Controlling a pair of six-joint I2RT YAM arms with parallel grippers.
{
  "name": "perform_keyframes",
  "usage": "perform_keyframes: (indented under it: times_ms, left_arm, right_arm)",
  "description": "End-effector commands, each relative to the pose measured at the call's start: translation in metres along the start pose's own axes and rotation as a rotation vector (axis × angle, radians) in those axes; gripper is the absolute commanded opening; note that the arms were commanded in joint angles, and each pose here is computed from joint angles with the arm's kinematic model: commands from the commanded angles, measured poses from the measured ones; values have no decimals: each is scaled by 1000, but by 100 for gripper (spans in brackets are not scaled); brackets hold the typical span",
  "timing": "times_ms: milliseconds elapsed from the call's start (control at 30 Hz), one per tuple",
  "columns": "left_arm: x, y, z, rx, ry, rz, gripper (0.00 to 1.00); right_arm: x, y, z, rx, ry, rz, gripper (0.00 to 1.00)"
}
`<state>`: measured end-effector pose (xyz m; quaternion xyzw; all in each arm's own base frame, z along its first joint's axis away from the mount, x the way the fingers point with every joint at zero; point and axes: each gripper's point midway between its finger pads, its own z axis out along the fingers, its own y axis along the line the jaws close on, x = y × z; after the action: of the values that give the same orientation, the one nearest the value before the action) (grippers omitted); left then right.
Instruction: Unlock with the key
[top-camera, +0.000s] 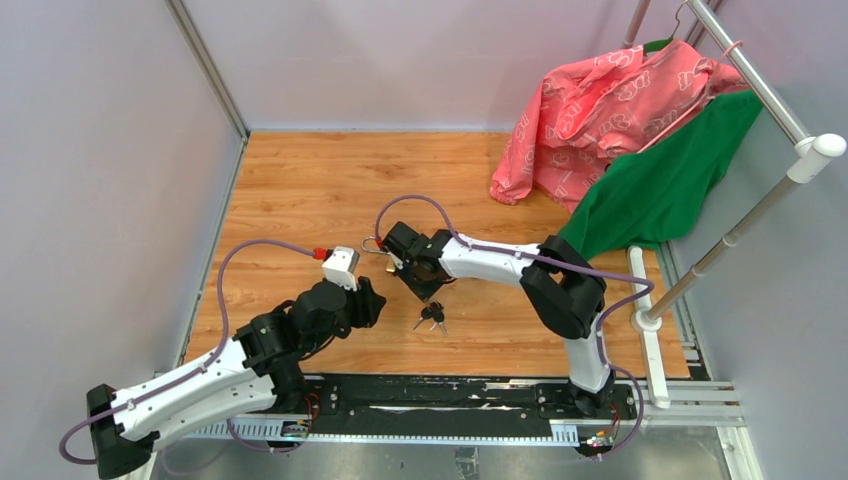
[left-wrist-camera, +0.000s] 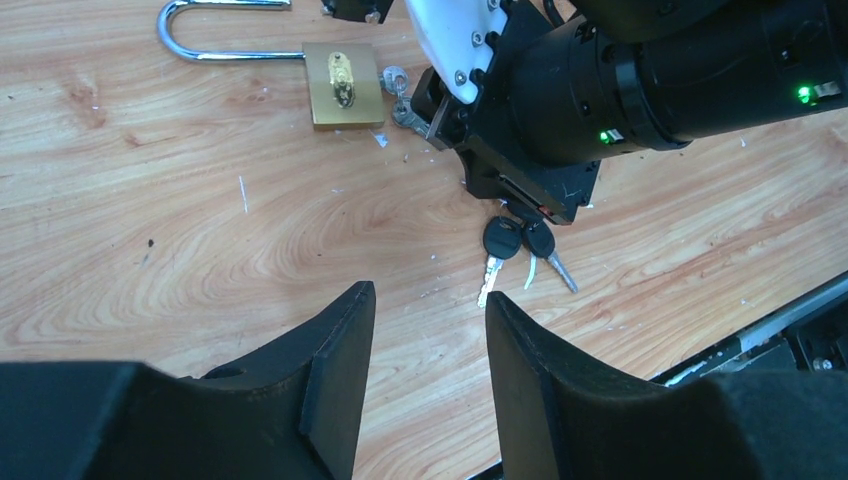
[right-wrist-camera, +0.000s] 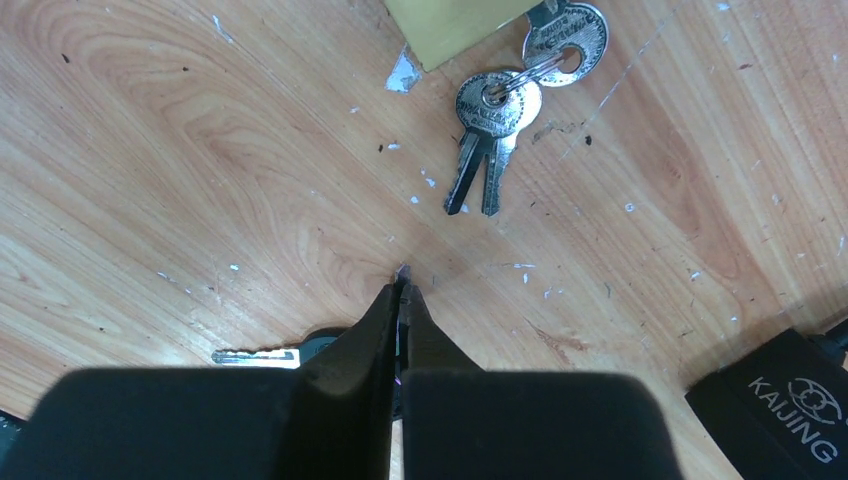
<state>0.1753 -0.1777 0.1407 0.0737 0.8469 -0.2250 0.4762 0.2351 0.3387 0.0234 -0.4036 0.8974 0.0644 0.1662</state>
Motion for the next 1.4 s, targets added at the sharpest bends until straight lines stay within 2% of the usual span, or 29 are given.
perform_keyframes:
  times_ms: [0, 300, 500, 700, 767, 833, 900, 933, 1033, 1133, 1200, 1367]
  left_arm:
    - [-2, -2, 3, -1, -11, -2, 49]
    - [-5, -10, 7, 19, -8, 6, 49]
    - [-12, -15, 8, 30, -27, 8, 48]
    - [-25, -21, 7, 43, -60, 11, 48]
    - [-33, -23, 6, 45, -82, 13, 47]
    - [-44, -26, 4, 56, -112, 29, 47]
    - [-54, -29, 2, 64, -140, 46, 47]
    - [-62, -31, -1, 64, -160, 61, 47]
    - [-81, -30, -5, 37, -209, 78, 47]
    - [-97, -32, -7, 14, -240, 64, 47]
    - [-106, -44, -9, 59, -252, 52, 47]
    - [-125, -80, -22, 232, -275, 32, 47]
  right_arm:
    - [42, -16, 20, 33, 128, 4, 0]
    - [7, -22, -20, 44, -30, 134, 0]
    - [-20, -16, -61, -6, -216, 238, 0]
    - [-35, -13, -93, -46, -361, 264, 0]
    - [-45, -4, -111, -68, -440, 210, 0]
    - [-53, 11, -137, -59, -538, 64, 0]
    - [-57, 25, -157, 17, -621, -93, 0]
    - [-59, 23, -163, 86, -652, -124, 0]
    - [-61, 11, -177, 182, -697, -122, 0]
    - [-70, 8, -205, 208, -829, -149, 0]
    - [-80, 12, -229, 236, -942, -195, 0]
    - [-94, 12, -274, 245, -1115, -214, 0]
